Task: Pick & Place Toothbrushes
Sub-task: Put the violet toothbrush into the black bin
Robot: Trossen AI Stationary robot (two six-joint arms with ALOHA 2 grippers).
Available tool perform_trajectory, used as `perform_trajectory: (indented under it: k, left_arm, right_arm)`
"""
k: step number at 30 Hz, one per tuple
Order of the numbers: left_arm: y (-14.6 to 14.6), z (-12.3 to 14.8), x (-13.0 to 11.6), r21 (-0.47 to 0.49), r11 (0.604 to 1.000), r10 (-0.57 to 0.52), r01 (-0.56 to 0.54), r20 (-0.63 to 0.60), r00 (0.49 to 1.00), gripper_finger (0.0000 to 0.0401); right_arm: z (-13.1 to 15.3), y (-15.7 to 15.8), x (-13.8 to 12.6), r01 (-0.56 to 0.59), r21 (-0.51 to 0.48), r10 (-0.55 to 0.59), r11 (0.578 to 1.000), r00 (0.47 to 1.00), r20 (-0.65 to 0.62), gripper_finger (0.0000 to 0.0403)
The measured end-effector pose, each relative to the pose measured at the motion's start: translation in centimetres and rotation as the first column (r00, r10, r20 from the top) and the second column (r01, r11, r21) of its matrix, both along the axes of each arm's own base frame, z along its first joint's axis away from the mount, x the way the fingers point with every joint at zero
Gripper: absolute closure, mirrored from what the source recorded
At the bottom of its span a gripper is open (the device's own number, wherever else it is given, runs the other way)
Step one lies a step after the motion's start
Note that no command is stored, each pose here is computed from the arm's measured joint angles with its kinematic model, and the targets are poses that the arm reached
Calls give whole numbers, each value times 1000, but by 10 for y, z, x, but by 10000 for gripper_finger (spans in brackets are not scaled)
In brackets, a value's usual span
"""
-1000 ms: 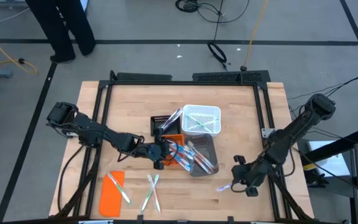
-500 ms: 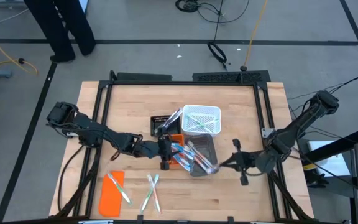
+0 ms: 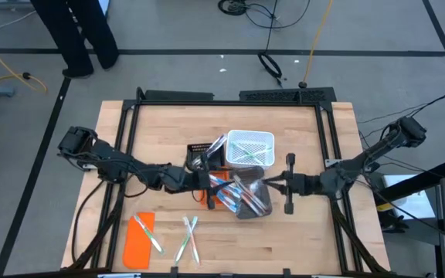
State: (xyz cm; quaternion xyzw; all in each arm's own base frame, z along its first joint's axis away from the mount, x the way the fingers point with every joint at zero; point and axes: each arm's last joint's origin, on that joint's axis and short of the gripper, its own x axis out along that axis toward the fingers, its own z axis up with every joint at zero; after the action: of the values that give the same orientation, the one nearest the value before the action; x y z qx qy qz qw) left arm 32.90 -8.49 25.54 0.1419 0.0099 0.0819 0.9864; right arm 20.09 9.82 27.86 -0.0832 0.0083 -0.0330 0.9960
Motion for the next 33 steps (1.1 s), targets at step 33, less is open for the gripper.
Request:
perform_trajectory:
  k: [33]
  left_arm:
    - [45,8,10,-110,991,-63,74,100,993,225]
  right_arm:
    - [-23,-68,74,-41,7,38,999,973,228,403]
